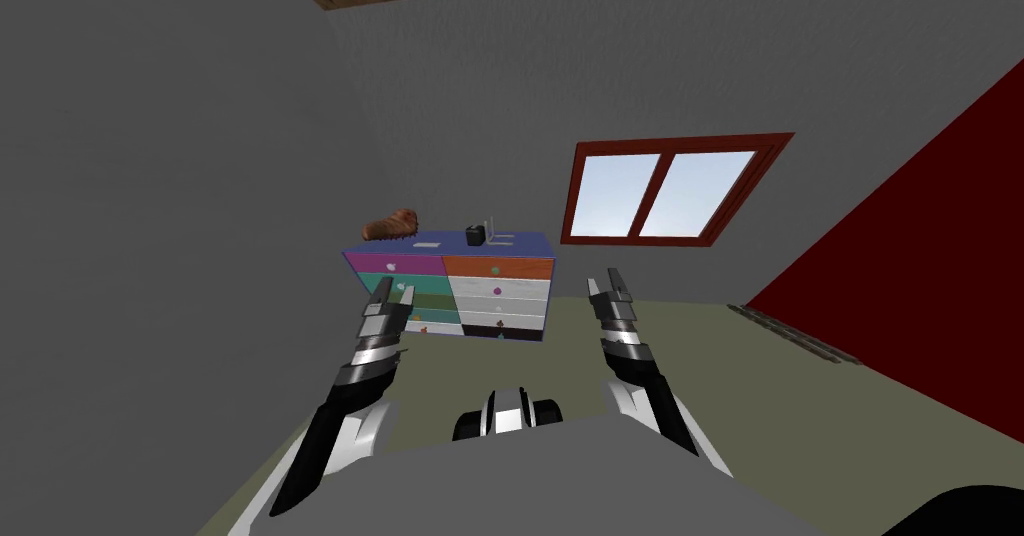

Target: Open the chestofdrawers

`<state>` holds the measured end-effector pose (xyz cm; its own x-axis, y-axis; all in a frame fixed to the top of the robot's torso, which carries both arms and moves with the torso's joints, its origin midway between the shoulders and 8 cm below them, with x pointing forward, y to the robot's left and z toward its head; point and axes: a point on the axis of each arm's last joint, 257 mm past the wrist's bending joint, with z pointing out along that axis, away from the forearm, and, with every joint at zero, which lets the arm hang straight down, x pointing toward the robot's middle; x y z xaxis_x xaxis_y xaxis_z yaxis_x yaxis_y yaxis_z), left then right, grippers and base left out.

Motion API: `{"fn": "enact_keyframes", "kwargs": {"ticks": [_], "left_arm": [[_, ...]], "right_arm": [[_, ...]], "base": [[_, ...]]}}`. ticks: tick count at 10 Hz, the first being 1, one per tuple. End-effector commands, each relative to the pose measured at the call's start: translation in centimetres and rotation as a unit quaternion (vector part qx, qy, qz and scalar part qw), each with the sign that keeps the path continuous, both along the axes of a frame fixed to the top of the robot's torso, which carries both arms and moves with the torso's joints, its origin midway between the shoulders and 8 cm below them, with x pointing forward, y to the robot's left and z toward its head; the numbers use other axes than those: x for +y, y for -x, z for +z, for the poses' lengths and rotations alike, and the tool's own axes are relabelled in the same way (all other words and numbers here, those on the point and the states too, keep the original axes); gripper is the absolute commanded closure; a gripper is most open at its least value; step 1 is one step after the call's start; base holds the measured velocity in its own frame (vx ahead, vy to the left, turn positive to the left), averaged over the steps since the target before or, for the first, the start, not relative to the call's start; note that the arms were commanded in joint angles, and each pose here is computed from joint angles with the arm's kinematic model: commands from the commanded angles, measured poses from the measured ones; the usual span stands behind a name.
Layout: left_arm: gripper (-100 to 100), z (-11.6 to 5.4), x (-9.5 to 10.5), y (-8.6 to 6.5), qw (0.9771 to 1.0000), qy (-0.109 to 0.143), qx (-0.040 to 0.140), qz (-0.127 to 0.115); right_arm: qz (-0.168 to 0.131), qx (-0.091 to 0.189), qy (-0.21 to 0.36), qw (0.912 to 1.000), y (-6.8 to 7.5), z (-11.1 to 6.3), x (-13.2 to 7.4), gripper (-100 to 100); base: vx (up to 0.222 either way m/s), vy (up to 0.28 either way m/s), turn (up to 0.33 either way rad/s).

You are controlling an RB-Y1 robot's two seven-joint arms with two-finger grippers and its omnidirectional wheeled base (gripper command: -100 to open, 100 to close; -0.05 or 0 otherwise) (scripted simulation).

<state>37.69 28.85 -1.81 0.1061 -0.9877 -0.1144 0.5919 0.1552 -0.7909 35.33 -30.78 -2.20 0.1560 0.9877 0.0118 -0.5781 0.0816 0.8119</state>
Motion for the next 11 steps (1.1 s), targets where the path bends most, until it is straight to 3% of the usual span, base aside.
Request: {"fn": "enact_keyframes", "kwargs": {"ticks": [1,11], "left_arm": [[-100,-1.7,0.1,-1.2,0.9999,-0.002,0.014,-0.003],[-100,-7.9,1.3,-6.1,0.9978,0.000,0.065,-0.012]], "right_arm": [[0.000,0.000,0.000,1.0000,0.0,0.0,0.0,0],[0.000,0.000,0.000,1.0000,0.0,0.0,0.0,0]], "base": [[0.033,-0.048,0.005],[0.047,-0.057,0.006]]}}
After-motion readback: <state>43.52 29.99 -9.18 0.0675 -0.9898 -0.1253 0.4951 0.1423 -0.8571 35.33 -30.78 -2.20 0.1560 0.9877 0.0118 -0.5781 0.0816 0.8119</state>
